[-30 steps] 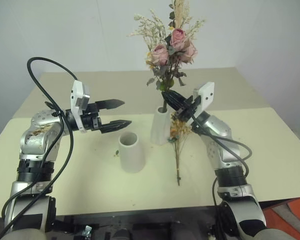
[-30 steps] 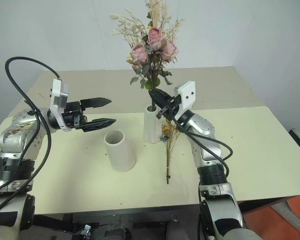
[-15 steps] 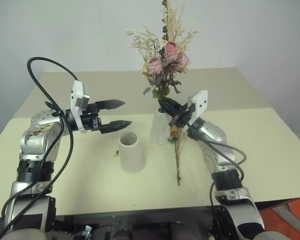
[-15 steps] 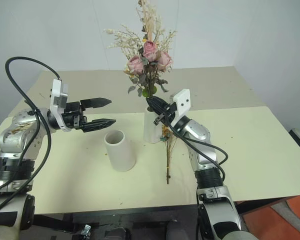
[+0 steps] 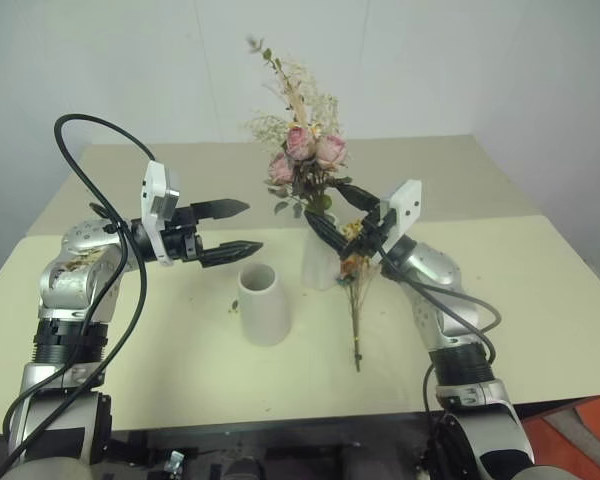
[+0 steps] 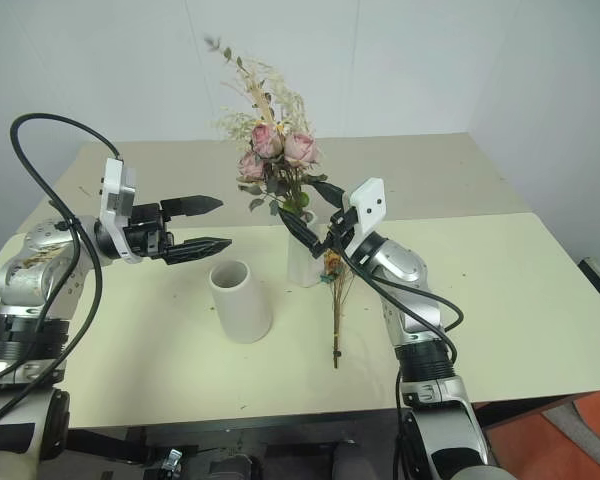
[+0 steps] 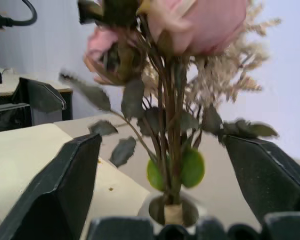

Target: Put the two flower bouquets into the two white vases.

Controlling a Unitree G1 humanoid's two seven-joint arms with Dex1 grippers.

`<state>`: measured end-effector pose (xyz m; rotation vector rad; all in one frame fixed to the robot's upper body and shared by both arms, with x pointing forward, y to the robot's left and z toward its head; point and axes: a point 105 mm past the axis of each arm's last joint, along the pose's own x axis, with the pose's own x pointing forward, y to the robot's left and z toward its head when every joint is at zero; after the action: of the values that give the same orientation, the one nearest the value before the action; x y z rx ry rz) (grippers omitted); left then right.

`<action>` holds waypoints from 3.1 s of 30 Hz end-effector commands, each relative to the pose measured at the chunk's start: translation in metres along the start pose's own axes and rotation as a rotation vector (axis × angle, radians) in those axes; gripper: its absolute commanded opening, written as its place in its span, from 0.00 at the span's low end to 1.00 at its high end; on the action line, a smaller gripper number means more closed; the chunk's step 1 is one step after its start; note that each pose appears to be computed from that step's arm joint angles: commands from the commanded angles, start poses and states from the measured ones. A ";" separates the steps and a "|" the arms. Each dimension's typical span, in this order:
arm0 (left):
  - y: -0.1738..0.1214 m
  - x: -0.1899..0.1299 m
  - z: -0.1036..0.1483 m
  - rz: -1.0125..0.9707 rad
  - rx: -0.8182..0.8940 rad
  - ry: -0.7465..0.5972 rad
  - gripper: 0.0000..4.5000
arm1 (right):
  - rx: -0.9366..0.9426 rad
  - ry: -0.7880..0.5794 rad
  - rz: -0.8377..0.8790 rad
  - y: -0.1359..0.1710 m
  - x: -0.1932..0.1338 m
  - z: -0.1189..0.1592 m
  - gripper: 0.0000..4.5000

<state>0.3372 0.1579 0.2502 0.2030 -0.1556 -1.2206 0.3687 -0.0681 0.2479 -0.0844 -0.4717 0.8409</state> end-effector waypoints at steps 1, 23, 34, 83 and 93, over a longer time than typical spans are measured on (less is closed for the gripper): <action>0.000 0.001 0.010 -0.007 0.040 -0.015 1.00 | -0.023 -0.043 0.017 -0.001 -0.005 0.025 0.99; -0.007 -0.005 0.016 -0.088 0.060 -0.004 1.00 | 0.247 0.814 -0.057 -0.011 -0.093 -0.014 0.99; -0.014 -0.014 0.028 -0.107 0.083 -0.021 1.00 | 0.433 1.059 -0.099 0.008 -0.092 -0.053 0.99; -0.051 -0.088 0.031 0.123 -0.031 0.000 1.00 | 0.210 -0.227 -0.154 -0.036 -0.049 0.092 0.00; -0.060 -0.093 0.022 0.059 -0.026 0.042 1.00 | 0.142 -0.317 0.115 0.020 0.003 0.104 0.00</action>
<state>0.2503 0.2235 0.2458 0.1565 -0.0708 -1.1542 0.3190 -0.0726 0.3280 0.1993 -0.6439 0.9753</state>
